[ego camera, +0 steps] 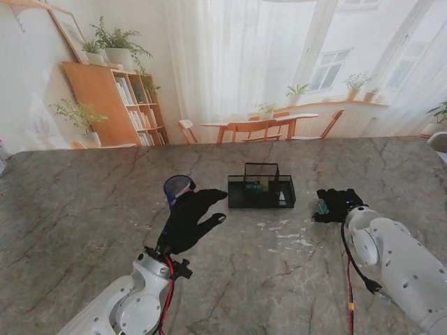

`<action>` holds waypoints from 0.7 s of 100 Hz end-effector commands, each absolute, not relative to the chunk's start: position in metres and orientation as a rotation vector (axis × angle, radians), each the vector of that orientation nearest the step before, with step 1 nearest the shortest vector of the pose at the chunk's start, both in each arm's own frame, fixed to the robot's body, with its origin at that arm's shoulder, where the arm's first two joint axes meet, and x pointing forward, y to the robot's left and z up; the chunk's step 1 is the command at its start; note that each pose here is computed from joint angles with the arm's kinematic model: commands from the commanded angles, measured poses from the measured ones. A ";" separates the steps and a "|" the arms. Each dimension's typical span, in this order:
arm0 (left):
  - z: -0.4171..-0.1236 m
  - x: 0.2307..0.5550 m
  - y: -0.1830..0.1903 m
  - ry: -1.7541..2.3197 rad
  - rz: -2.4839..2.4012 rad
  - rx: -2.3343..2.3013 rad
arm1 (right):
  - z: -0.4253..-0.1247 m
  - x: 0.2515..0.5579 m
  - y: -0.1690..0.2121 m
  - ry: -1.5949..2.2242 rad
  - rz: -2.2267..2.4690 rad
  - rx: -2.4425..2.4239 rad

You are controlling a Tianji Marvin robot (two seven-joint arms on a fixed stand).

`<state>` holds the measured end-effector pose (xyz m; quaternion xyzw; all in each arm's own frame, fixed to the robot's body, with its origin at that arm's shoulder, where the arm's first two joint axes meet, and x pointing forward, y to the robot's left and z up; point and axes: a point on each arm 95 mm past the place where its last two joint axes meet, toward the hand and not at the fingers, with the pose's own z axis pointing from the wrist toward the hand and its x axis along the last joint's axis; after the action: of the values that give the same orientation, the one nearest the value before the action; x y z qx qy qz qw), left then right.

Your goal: Organize desk stationery

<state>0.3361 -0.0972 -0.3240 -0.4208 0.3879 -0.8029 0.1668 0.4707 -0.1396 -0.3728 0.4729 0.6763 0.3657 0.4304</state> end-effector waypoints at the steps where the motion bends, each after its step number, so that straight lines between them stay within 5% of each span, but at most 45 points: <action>1: -0.326 0.335 -0.098 1.106 -2.284 -1.210 | -0.390 0.463 -0.140 1.733 0.884 1.211; 70: -0.328 0.335 -0.095 1.093 -2.280 -1.213 | -0.402 0.457 -0.139 1.759 0.887 1.205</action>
<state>0.3368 -0.0950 -0.3258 -0.4229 0.3865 -0.8019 0.1693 0.4764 -0.1323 -0.3701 0.4580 0.6769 0.3833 0.4303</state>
